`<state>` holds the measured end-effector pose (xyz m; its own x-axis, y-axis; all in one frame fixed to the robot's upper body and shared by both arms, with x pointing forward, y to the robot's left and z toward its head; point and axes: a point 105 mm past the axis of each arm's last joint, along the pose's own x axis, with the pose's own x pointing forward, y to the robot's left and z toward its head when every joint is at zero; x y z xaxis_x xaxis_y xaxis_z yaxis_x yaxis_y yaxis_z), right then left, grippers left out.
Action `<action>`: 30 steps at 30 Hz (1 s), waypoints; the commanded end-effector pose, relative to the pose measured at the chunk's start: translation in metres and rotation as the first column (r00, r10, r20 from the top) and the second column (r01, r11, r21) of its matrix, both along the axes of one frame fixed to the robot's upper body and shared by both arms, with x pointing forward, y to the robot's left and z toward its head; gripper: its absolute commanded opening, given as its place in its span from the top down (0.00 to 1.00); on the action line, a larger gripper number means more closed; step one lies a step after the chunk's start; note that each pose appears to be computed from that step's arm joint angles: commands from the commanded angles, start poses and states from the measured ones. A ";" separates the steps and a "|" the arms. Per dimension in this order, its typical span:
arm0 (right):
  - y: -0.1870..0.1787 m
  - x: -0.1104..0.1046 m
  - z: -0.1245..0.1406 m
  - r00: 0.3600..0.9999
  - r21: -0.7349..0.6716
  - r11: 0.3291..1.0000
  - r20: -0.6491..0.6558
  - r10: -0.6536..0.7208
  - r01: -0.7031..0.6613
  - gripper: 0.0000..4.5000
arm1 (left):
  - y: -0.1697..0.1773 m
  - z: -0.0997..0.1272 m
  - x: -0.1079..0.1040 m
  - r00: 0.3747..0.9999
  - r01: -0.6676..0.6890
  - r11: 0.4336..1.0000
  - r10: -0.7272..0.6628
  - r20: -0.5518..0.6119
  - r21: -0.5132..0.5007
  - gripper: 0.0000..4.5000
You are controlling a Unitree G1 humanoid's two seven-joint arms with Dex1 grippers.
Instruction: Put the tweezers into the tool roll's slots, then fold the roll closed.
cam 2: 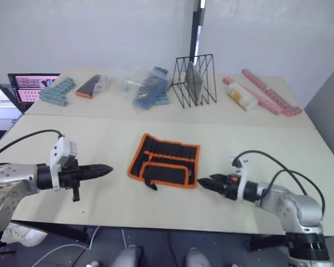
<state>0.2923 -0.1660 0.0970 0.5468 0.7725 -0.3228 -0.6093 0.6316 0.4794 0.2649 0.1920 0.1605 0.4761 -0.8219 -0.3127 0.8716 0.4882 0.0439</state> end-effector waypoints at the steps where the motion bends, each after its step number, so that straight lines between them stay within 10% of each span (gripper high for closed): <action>1: 0.007 0.003 -0.005 0.999 0.010 1.000 -0.039 0.011 -0.010 0.00 | -0.002 0.011 -0.008 0.999 0.012 1.000 -0.012 0.032 0.003 0.60; 9: 0.029 0.001 -0.009 0.991 0.078 0.995 -0.110 0.074 -0.066 0.00 | -0.001 0.007 -0.015 1.000 -0.018 1.000 0.018 0.014 -0.004 0.01; 27: 0.043 0.008 -0.007 0.984 0.236 0.972 -0.168 0.053 -0.012 0.00 | -0.002 0.005 -0.016 0.999 -0.035 0.999 0.035 0.031 0.008 0.01; 30: 0.041 0.007 -0.009 0.984 0.222 0.975 -0.173 0.050 -0.011 0.17 | -0.003 0.004 -0.016 0.999 -0.035 0.999 0.034 0.016 0.005 0.00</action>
<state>0.3062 -0.1284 0.0960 0.5025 0.8390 -0.2088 -0.5367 0.4920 0.6855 0.2508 0.1901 0.1546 0.5055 -0.8005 -0.3219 0.8494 0.5273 0.0225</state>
